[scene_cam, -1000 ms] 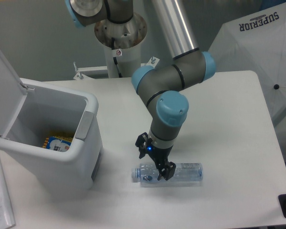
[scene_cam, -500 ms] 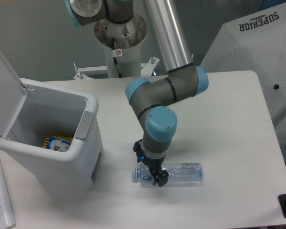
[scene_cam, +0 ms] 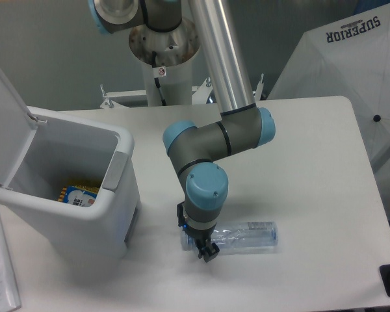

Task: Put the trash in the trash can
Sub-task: 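Close the gripper on the bottle's middle and lift it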

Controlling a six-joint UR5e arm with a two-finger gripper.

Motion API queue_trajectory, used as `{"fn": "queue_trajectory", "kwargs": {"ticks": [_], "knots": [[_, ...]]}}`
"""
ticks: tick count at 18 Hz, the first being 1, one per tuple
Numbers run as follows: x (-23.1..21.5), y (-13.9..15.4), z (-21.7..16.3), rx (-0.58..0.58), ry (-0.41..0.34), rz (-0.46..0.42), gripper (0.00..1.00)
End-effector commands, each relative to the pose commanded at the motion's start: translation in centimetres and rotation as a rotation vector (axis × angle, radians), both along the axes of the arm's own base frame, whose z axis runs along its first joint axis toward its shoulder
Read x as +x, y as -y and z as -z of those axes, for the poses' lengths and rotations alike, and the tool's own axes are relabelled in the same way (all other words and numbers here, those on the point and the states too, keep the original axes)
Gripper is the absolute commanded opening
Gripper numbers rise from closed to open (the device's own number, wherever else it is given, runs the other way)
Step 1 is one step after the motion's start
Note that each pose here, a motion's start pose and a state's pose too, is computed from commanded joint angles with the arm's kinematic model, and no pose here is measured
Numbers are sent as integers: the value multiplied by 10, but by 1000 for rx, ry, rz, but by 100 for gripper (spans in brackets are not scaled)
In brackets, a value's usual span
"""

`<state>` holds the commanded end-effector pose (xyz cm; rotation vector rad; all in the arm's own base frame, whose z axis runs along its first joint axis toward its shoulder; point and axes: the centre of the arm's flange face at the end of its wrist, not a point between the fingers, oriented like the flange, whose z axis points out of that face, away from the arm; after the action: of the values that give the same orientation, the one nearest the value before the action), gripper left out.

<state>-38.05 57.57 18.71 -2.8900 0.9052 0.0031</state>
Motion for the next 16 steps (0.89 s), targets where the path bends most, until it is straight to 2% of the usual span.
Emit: {"fn": "queue_trajectory", "kwargs": {"ticks": [7, 12, 16], "knots": [[-12, -2, -20, 29, -25, -12, 32], [-30, 5, -40, 56, -47, -47, 10], [-47, 9, -61, 110, -50, -70, 8]]}}
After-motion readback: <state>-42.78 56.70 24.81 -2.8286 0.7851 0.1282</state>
